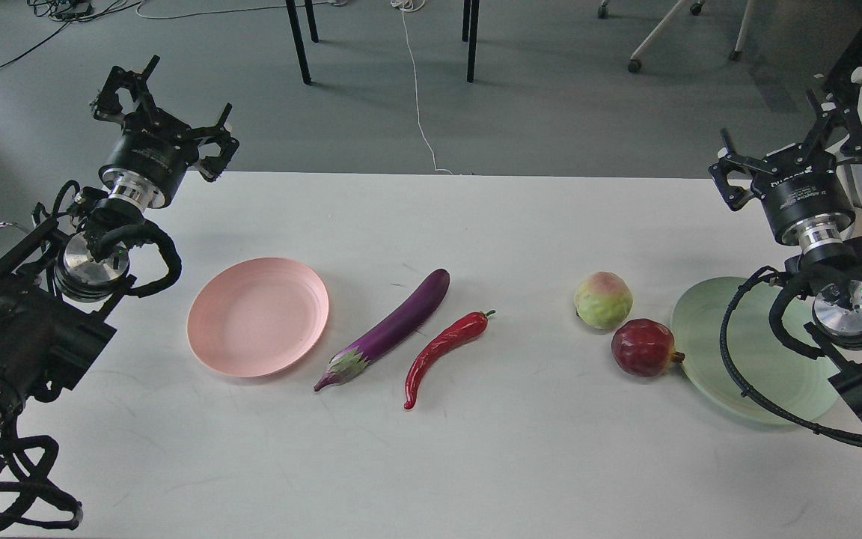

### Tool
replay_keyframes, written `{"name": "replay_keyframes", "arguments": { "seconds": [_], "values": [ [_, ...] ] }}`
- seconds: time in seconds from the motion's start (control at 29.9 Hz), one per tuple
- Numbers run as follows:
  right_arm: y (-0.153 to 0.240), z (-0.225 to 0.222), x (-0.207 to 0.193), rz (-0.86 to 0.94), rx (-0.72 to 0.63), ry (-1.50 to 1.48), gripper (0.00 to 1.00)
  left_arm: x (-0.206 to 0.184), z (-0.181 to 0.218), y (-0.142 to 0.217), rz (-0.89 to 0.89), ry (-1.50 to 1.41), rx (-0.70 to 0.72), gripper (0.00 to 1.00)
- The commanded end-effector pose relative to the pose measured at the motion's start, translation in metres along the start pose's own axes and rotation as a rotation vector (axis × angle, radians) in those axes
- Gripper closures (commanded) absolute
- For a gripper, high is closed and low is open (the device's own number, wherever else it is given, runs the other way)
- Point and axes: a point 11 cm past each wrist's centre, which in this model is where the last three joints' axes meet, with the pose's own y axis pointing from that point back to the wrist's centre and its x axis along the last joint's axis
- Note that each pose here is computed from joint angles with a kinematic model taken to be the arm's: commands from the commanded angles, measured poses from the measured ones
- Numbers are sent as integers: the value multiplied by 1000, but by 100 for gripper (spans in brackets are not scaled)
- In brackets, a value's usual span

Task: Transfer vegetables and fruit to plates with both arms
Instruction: 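Raise the right gripper and move it over the pale peach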

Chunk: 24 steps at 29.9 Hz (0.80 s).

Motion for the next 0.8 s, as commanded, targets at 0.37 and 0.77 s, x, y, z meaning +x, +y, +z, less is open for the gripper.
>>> {"name": "replay_keyframes", "arguments": {
  "seconds": [0.37,0.77],
  "values": [
    [-25,-40,-30,-84,-50,209,1,1,3,0,5,-9,-2,1],
    [-84,-35,-151,-391,-338,836,1,-1,18,2,-38,-48,-4,1]
  ]
}}
